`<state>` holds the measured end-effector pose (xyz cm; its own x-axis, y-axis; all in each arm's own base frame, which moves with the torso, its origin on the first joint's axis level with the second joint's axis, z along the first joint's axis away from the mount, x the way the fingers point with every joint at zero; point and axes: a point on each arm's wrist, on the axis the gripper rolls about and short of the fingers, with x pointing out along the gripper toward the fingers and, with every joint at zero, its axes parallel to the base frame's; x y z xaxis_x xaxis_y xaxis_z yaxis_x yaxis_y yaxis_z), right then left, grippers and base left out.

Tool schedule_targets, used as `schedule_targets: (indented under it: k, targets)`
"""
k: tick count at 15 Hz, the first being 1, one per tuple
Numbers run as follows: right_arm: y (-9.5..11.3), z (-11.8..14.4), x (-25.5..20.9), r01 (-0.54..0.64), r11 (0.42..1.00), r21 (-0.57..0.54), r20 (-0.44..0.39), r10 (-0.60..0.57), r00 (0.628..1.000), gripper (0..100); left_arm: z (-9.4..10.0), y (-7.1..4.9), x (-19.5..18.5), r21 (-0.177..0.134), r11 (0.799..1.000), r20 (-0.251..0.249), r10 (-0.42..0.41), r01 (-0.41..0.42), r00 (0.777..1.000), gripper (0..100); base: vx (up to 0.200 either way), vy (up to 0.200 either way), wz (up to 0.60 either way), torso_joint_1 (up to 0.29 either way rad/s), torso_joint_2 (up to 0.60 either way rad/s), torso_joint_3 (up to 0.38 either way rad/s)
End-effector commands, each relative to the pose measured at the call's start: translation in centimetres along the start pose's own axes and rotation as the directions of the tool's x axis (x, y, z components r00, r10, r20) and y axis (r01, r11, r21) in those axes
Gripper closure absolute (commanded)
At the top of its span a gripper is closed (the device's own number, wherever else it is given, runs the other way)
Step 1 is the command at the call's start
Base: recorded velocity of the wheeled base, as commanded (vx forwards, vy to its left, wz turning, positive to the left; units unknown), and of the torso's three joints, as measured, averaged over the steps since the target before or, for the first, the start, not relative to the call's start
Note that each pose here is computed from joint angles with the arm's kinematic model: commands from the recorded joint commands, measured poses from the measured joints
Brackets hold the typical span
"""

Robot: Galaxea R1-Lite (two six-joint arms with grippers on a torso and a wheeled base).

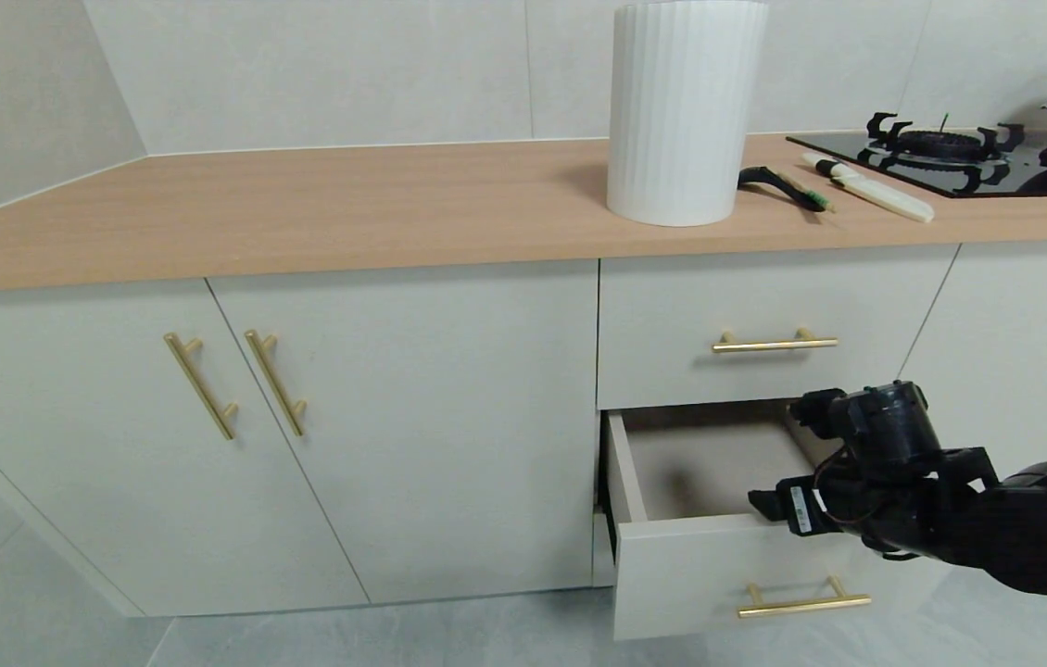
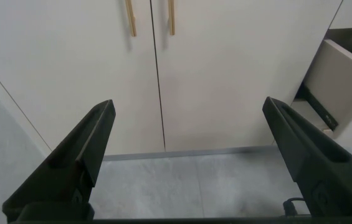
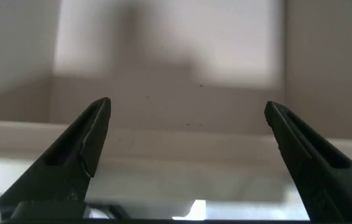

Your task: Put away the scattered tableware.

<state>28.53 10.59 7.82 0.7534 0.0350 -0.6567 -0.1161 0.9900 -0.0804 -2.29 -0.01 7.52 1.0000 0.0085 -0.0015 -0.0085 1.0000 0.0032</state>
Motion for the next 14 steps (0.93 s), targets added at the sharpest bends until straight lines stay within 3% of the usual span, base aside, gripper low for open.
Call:
schedule_targets:
  k: [1,5,6,9,14]
  targets:
    - [-0.1,0.1,-0.7,0.003,1.0,-0.024,-0.03,-0.004,1.0,0,0.0,0.0,0.0,0.0,1.0,-0.002,0.001,-0.001,1.0,0,0.0,0.0,0.0,0.0,0.0,0.0]
    - [-0.4,-0.2,-2.2,-0.011,0.998,-0.064,-0.182,-0.001,0.983,0,0.0,0.0,0.0,0.0,1.0,-0.002,0.001,-0.001,1.0,0,0.0,0.0,0.0,0.0,0.0,0.0]
    - [-0.4,-0.2,-2.2,-0.011,0.998,-0.065,-0.187,-0.001,0.982,0,0.0,0.0,0.0,0.0,1.0,-0.002,0.001,-0.001,1.0,0,0.0,0.0,0.0,0.0,0.0,0.0]
    - [-0.1,-0.9,-3.5,-0.023,0.991,-0.129,-0.374,-0.028,0.927,0,0.0,0.0,0.0,0.0,1.0,-0.002,0.001,-0.001,1.0,0,0.0,0.0,0.0,0.0,0.0,0.0]
    - [0.2,-2.3,-4.7,-0.06,0.978,-0.198,-0.551,-0.061,0.832,0,0.0,0.0,0.0,0.0,1.0,-0.002,0.001,-0.001,1.0,0,0.0,0.0,0.0,0.0,0.0,0.0]
